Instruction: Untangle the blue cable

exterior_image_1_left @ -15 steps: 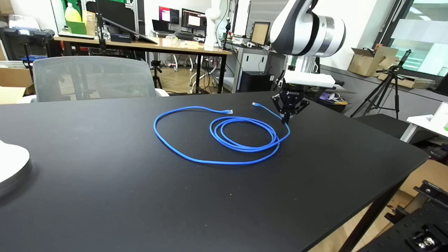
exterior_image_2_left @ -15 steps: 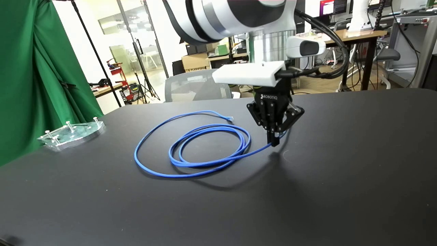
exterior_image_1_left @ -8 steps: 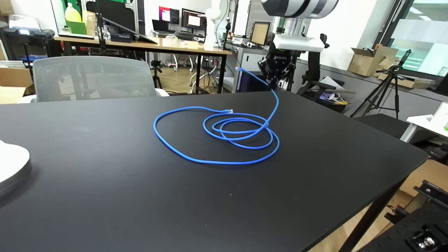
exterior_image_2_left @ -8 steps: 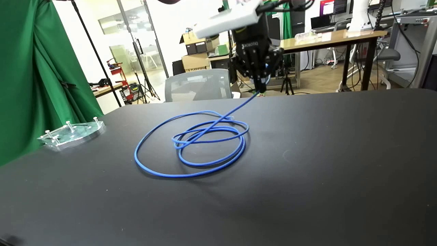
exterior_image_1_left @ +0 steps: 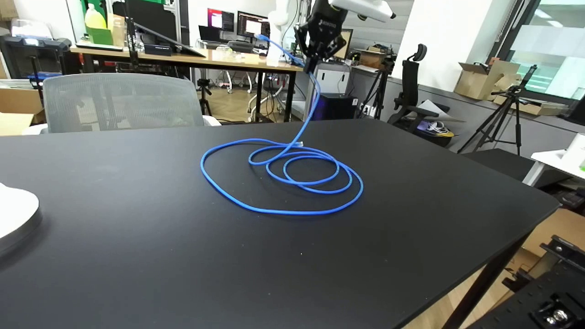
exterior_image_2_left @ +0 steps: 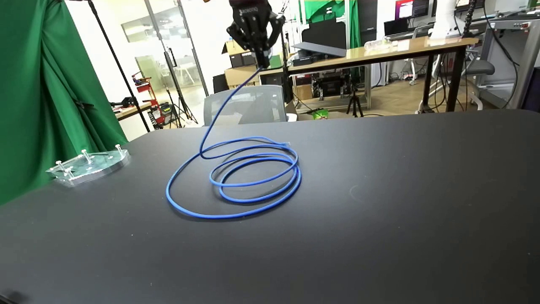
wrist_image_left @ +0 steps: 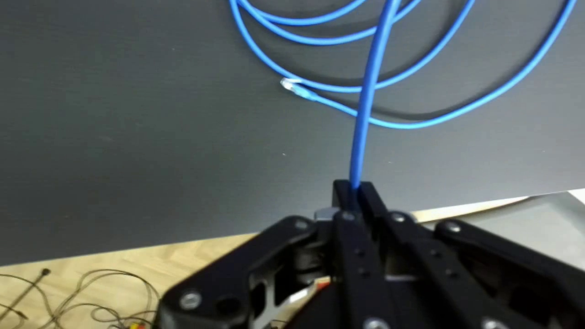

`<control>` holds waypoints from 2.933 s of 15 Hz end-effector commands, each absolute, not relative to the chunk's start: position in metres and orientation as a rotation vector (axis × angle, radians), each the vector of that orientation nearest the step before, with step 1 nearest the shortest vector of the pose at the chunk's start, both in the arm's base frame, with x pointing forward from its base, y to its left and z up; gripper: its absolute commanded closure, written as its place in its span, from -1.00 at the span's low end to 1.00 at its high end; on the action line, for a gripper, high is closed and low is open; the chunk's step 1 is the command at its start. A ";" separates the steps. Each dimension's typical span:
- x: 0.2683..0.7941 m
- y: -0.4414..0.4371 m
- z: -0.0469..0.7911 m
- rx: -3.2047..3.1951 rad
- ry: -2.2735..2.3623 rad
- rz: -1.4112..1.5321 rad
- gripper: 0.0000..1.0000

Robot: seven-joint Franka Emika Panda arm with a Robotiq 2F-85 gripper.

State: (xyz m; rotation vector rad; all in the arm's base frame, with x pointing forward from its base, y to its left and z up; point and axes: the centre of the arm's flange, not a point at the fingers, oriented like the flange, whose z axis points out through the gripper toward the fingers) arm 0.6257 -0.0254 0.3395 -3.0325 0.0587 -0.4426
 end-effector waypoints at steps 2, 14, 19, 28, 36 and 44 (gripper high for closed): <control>0.606 -0.007 0.373 -2.931 -0.132 -0.513 0.97; 0.638 -0.116 0.325 -2.944 -0.041 -0.267 0.97; 0.630 -0.181 0.322 -2.966 0.124 -0.291 0.97; 0.568 -0.323 0.336 -2.939 0.728 -0.461 0.97; 0.524 -0.383 0.313 -2.804 1.304 -0.504 0.97; 0.507 -0.418 0.244 -2.596 1.724 -0.305 0.97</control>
